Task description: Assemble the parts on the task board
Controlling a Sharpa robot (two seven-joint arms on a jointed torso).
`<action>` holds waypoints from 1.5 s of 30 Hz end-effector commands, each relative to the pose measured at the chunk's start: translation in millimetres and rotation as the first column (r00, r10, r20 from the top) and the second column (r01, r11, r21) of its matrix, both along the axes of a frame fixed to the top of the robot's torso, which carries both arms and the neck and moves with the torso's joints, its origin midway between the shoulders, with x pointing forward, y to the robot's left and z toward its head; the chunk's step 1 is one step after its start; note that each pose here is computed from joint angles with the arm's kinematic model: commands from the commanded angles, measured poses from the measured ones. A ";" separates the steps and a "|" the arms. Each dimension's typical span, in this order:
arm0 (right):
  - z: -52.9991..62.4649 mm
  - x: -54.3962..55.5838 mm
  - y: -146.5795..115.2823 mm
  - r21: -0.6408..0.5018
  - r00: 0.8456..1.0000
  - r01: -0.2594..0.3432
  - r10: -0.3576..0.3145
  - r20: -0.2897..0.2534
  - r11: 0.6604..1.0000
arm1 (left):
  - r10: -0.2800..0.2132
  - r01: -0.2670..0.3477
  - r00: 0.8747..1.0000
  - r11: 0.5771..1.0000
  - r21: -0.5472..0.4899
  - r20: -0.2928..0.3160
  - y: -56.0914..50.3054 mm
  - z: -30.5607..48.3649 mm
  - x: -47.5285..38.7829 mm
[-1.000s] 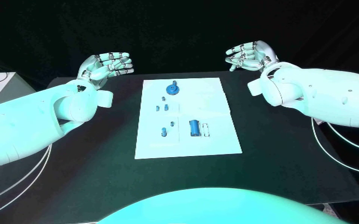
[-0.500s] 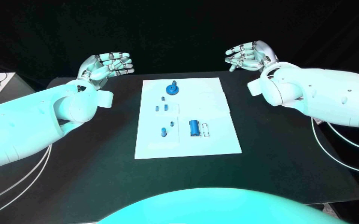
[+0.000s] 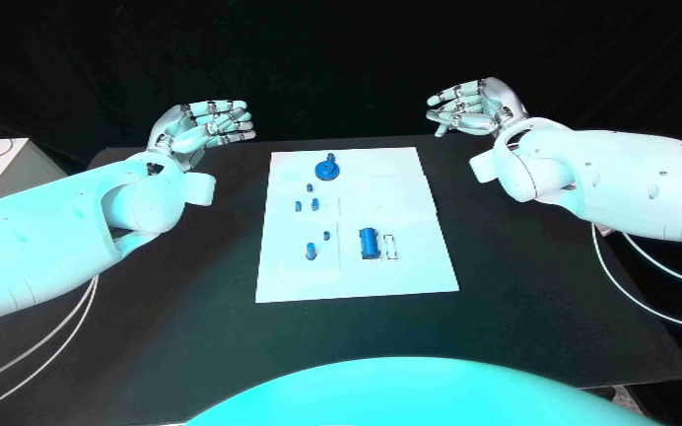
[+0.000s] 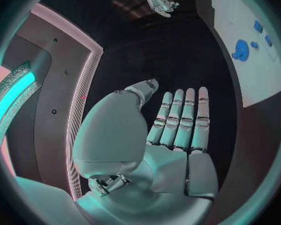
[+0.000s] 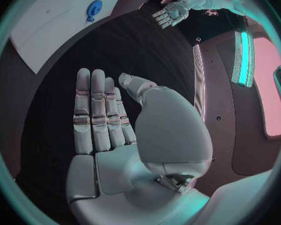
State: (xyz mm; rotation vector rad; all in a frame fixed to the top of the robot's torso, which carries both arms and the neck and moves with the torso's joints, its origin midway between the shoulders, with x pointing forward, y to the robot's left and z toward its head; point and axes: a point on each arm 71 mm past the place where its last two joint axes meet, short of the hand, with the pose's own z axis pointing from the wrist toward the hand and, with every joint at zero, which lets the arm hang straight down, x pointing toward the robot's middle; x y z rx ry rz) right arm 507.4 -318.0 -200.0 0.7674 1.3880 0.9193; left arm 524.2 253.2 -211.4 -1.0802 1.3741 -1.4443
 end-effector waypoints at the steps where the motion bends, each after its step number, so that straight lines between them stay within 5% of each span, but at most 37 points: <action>1: 0.6 -0.7 2.4 -0.027 1.000 -0.031 0.031 0.005 0.999 | -0.016 0.016 1.000 1.000 -0.017 0.011 -2.0 1.5 -0.6; 16: 0.8 -4.7 7.0 -0.121 0.997 -0.081 0.083 0.005 0.989 | -0.020 0.020 1.000 1.000 -0.019 0.011 -2.6 1.7 -1.3; 45: -0.3 -7.3 4.7 -0.182 0.996 -0.091 0.090 -0.015 0.979 | -0.019 0.019 1.000 1.000 -0.018 0.010 -0.3 2.0 -2.2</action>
